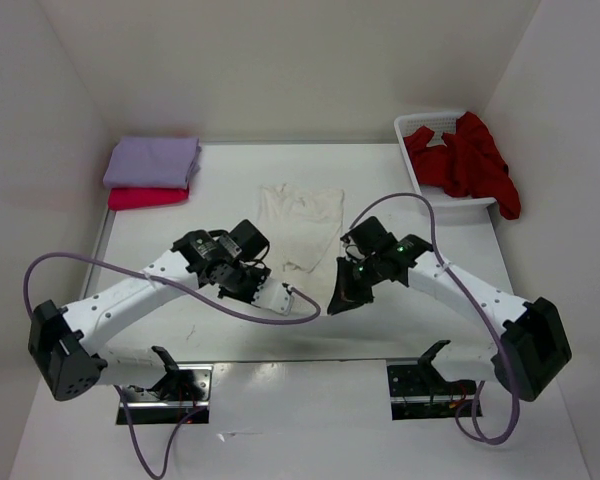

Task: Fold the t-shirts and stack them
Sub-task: Grab one side of the 2/3 rectangular tshirt with both arms, then fold the long partially folded tshirt into a neat square

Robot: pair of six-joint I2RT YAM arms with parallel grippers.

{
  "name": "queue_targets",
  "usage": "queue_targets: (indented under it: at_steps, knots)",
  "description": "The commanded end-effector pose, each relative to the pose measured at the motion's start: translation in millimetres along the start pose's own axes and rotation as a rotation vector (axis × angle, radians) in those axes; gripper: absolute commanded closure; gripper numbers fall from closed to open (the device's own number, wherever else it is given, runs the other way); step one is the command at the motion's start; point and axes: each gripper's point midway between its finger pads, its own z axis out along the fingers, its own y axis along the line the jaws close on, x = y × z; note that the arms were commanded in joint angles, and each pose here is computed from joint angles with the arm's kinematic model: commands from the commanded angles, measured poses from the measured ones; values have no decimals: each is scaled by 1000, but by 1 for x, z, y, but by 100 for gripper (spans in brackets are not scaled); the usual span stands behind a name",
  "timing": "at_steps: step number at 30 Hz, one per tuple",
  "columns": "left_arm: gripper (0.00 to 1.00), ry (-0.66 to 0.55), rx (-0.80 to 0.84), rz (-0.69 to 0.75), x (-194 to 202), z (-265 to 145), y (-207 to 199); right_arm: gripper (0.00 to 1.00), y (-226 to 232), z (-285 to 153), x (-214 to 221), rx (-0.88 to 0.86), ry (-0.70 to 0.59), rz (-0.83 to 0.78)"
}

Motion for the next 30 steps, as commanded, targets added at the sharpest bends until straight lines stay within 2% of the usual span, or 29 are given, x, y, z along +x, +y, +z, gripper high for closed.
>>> queue_targets:
  at_steps: [1,6,13,18,22,26,30]
  knots:
    - [100,-82,177,-91,-17,-35,-45,100,13,-9,35,-8,82,53]
    - [100,-126,138,-170,-28,-48,-35,100,26,-21,36,-31,79,42]
    - [100,-80,-105,-334,8,-40,52,100,34,-26,-20,-9,86,8]
    - [100,-110,-364,-442,37,-46,150,100,18,-17,-71,-11,95,23]
    - [100,-134,-430,-467,46,-40,194,100,5,-17,-104,-31,78,44]
    - [100,-141,-440,-462,50,-22,222,100,0,-20,-135,-91,65,71]
    - [100,-161,-515,-463,52,-25,252,100,-7,-20,-156,-111,49,80]
